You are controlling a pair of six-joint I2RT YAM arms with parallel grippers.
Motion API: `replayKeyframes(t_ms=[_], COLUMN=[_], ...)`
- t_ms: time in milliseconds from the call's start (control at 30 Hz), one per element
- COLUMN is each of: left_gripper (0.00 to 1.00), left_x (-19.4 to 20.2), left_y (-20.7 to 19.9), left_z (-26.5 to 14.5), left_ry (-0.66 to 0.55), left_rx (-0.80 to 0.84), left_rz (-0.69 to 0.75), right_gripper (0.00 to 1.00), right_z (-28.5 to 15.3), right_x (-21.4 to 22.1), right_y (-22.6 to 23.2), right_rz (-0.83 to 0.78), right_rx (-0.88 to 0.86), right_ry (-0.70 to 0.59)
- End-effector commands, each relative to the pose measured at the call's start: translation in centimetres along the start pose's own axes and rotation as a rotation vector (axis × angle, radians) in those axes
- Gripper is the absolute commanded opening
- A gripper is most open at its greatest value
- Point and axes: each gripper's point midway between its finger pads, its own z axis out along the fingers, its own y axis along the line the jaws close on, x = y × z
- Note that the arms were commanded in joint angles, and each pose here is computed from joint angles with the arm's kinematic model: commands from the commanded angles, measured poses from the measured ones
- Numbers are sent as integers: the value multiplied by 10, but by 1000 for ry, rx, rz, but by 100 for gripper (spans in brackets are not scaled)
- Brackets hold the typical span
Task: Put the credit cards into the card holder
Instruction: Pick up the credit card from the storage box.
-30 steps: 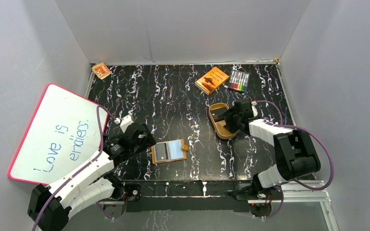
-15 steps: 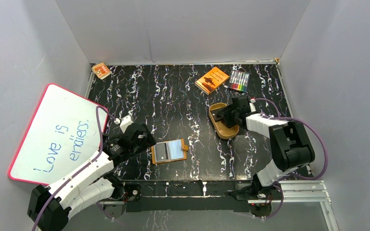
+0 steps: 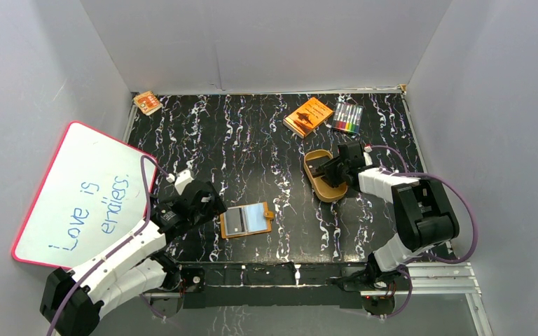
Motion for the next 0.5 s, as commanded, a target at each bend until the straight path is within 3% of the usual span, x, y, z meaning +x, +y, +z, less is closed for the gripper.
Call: replayKeyframes(t_ms=[0,300,467], left_gripper=[80,80,80], left_x=[3,5,6], left_y=[5,6,6], left_z=[2,3,3], left_ry=[3,14,16], left_rx=[-16,-17,-17], left_rz=[-7,-7,-9], right_gripper=[47,31,37], right_z=[-7,-9,-11], right_x=[-3,0,-2], right_y=[-5,-7,-3], right_rz=[-20,-37,-36], right_rx=[-5,-18,-31], right_ry=[-16,-7,-16])
